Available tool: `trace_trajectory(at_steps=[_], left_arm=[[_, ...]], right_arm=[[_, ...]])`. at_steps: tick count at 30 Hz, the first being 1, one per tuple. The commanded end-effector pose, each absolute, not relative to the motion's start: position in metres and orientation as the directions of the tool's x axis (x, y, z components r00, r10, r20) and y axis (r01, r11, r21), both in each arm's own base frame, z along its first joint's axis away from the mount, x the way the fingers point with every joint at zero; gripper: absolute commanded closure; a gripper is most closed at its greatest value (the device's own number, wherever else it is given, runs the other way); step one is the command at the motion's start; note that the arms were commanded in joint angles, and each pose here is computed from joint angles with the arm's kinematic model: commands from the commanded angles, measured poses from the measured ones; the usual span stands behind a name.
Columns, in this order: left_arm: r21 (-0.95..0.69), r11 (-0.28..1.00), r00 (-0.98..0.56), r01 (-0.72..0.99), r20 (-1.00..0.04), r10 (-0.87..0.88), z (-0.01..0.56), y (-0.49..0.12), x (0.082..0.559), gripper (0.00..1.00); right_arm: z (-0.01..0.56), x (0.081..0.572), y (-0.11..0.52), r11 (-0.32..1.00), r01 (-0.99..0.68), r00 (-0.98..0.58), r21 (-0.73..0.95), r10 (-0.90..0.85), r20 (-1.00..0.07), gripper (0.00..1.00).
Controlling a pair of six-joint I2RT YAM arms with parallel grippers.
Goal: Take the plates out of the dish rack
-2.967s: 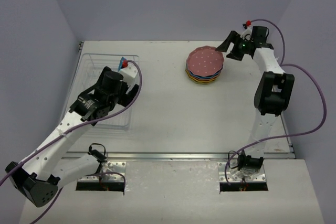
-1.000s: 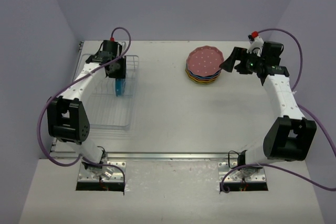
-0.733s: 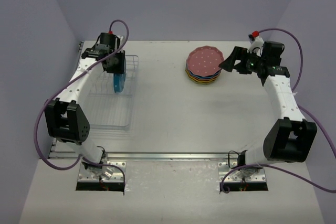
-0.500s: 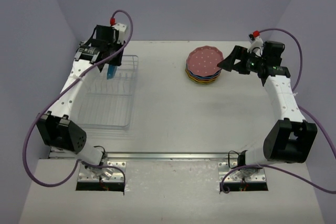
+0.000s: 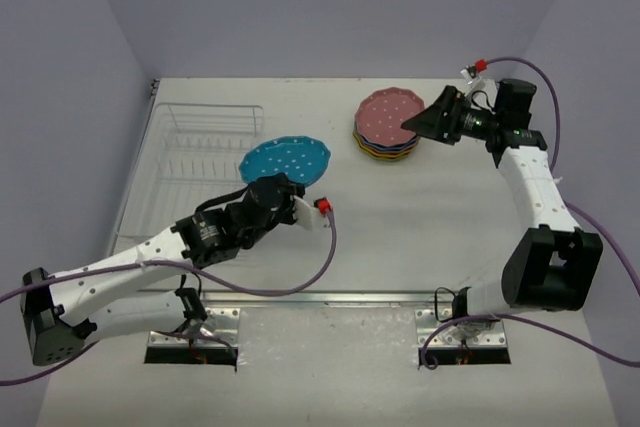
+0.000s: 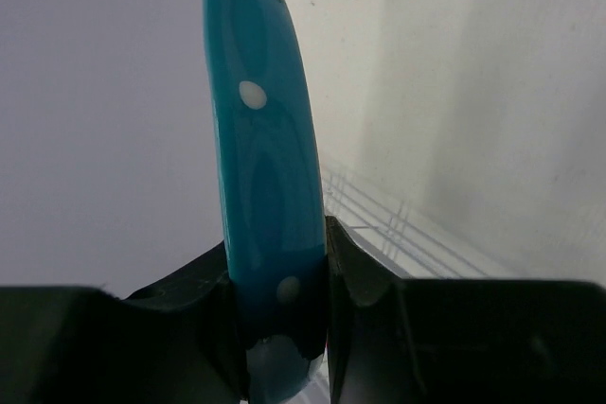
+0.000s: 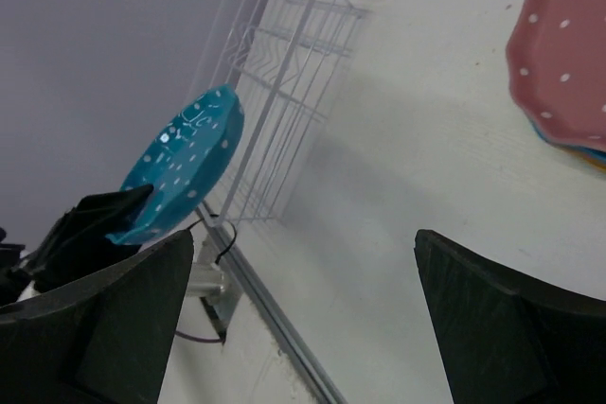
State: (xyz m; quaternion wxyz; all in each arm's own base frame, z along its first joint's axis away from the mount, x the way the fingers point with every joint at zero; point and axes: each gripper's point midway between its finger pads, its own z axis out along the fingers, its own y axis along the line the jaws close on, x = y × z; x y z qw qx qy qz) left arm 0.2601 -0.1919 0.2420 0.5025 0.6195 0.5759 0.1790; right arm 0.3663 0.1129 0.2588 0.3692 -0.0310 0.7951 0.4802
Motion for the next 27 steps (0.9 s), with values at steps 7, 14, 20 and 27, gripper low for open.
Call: trace_trajectory(at_steps=[7, 14, 20, 27], left_arm=[[0.996, -0.094, 0.644, -0.009, 0.078, 0.761, 0.281, -0.228, 0.204, 1.0], [0.993, -0.101, 0.688, -0.062, 0.116, 0.716, 0.28, -0.244, 0.192, 1.0], [0.993, -0.091, 0.696, -0.075, 0.118, 0.708, 0.283, -0.252, 0.19, 1.0], [0.995, -0.083, 0.671, -0.059, 0.101, 0.734, 0.282, -0.25, 0.194, 1.0]], right_arm=[[0.232, 0.299, 0.206, 0.351, -0.505, -0.825, 0.789, 0.073, -0.56, 0.01], [0.207, 0.27, 0.241, 0.317, -0.571, -0.812, 0.757, -0.082, -0.578, 0.01], [0.187, 0.258, 0.26, 0.308, -0.593, -0.804, 0.744, -0.173, -0.569, 0.02], [0.191, 0.249, 0.269, 0.272, -0.607, -0.795, 0.747, -0.201, -0.572, 0.73]])
